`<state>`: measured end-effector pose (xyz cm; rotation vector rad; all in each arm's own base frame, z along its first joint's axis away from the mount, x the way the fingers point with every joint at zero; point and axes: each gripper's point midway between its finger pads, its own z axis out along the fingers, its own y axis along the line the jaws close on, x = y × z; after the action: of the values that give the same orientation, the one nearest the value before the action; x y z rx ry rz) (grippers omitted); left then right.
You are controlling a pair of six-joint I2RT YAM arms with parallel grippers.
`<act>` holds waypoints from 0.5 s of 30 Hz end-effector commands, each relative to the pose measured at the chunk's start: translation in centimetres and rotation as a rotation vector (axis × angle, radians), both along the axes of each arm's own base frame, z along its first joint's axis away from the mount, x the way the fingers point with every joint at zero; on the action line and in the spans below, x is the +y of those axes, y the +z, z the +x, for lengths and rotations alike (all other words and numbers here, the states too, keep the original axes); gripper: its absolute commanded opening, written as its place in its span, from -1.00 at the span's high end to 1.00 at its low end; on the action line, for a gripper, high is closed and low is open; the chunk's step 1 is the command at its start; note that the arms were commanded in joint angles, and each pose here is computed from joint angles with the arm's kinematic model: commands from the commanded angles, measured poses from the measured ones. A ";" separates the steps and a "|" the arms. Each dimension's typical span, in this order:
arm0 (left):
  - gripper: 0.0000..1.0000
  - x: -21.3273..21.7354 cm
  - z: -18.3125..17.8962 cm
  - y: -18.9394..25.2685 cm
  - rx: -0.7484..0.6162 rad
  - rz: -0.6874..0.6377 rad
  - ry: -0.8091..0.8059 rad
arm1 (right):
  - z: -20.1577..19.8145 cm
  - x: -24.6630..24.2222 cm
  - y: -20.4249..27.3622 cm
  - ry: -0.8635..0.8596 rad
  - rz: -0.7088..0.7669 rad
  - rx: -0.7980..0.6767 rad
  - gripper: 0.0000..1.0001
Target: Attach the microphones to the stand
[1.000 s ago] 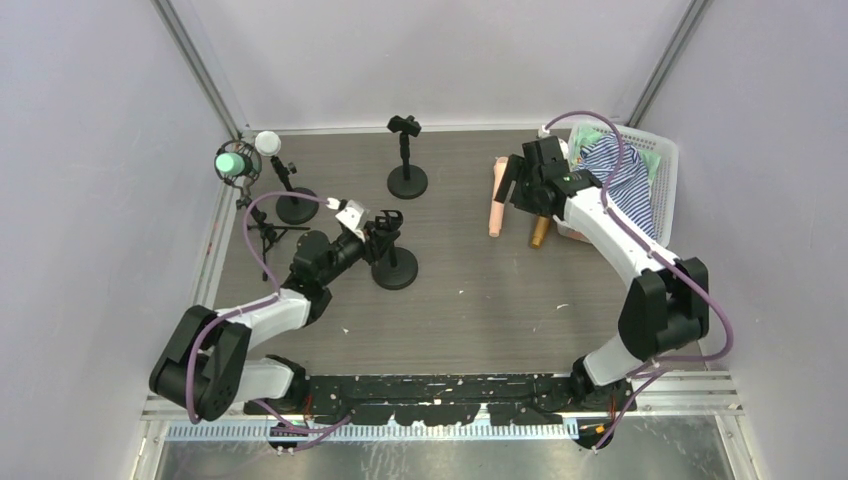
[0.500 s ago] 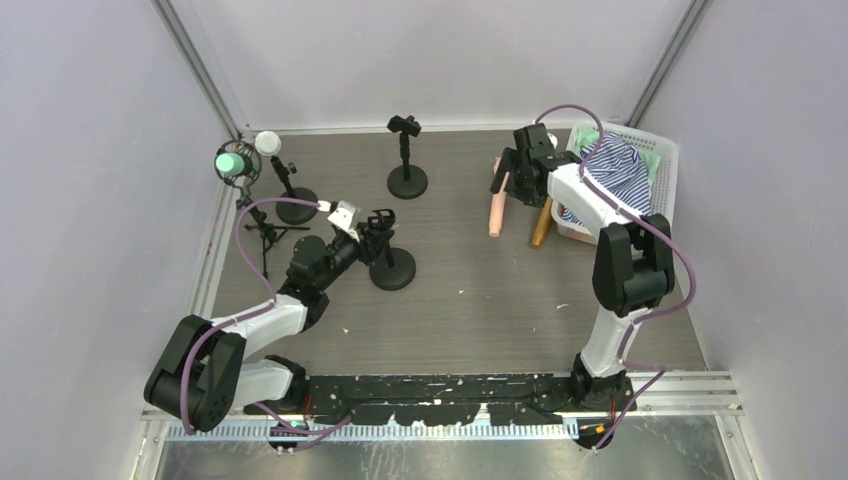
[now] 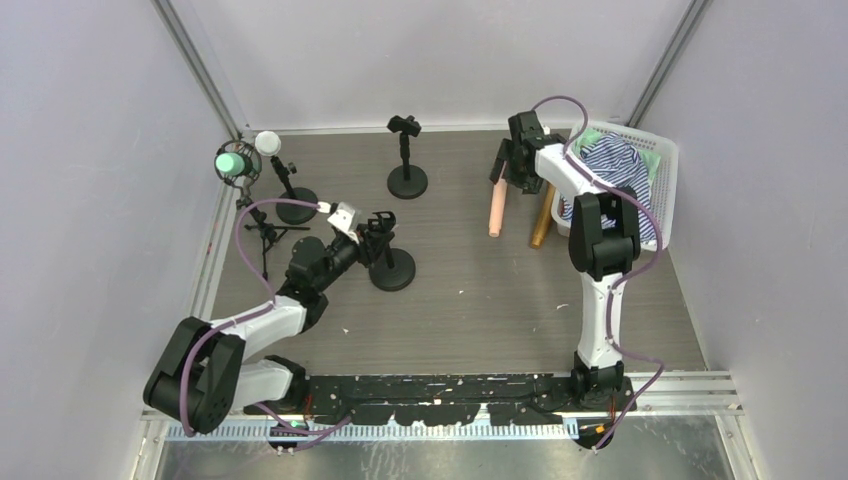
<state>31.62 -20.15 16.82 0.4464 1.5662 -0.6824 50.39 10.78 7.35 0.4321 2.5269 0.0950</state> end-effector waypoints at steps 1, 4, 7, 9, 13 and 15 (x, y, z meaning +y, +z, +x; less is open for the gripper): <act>0.99 0.1 -2.4 -4.8 0.190 0.037 -0.040 | 1.5 -0.2 0.6 0.009 -0.038 -0.009 -0.54; 1.00 0.1 -2.5 -4.3 0.173 0.036 -0.043 | 1.9 0.0 -0.4 0.020 -0.038 0.008 -0.52; 0.99 0.1 -2.6 -3.9 0.160 0.037 -0.046 | 2.3 0.3 -1.1 0.030 -0.036 0.024 -0.51; 0.99 0.0 -2.7 -3.8 0.157 0.036 -0.048 | 2.5 0.4 -1.6 0.036 -0.037 0.034 -0.50; 0.99 -0.2 -3.0 -3.7 0.150 0.045 -0.061 | 2.7 0.5 -2.6 0.056 -0.043 0.064 -0.46; 0.99 -0.4 -3.2 -3.8 0.150 0.052 -0.068 | 2.6 0.5 -3.1 0.063 -0.048 0.076 -0.43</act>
<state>30.47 -20.21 16.86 0.4729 1.5694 -0.6940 52.50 11.16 3.47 0.3822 2.6118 0.0438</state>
